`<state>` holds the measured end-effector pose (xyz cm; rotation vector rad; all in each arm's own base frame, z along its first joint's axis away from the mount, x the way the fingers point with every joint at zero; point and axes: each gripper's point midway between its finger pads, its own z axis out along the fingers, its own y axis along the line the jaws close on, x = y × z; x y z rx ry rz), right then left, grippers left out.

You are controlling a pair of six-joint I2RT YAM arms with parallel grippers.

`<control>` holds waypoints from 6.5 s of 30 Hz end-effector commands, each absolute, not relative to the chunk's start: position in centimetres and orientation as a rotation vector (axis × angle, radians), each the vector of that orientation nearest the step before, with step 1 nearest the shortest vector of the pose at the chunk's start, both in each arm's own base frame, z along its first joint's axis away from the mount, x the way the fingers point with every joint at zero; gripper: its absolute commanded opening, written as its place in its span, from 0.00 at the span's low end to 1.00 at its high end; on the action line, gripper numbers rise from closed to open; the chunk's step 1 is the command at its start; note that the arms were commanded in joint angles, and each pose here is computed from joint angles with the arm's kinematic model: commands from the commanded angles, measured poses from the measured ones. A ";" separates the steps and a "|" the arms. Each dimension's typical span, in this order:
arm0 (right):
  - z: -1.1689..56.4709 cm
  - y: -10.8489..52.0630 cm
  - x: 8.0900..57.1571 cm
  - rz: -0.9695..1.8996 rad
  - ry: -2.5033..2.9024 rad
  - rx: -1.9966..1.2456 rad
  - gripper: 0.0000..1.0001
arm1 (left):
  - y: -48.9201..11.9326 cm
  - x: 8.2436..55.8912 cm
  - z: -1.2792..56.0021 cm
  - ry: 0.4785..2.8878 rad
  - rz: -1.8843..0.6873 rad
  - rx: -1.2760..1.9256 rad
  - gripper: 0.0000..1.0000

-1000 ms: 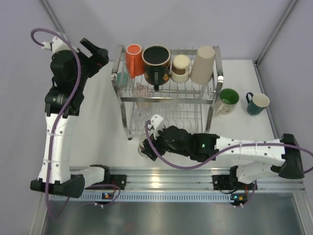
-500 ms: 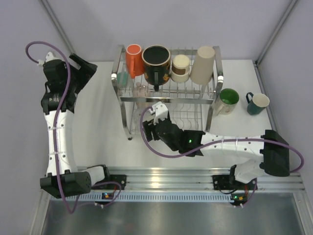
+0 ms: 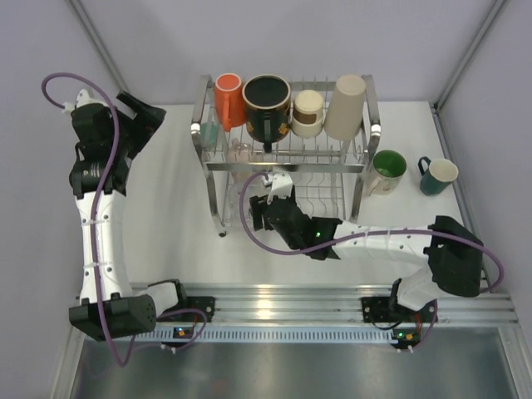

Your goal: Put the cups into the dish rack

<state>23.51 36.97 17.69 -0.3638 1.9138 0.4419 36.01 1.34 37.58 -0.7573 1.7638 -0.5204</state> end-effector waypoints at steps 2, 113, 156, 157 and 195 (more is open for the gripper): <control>19.1 38.3 24.2 0.532 1.866 -0.291 0.00 | 1.3 35.7 39.5 1.694 -0.542 -0.722 0.96; 16.9 35.0 32.4 0.569 1.725 0.236 0.00 | 0.3 35.0 30.9 1.841 -0.589 -0.713 0.89; 15.4 33.7 38.5 0.536 1.742 0.349 0.00 | 1.4 38.3 25.3 1.917 -0.566 -0.790 0.87; 15.2 33.7 38.6 0.534 1.742 0.341 0.00 | 1.5 38.4 25.2 1.917 -0.565 -0.792 0.86; 17.9 35.5 36.4 0.745 1.712 0.035 0.00 | 1.2 51.6 14.8 2.103 -0.586 -0.686 0.83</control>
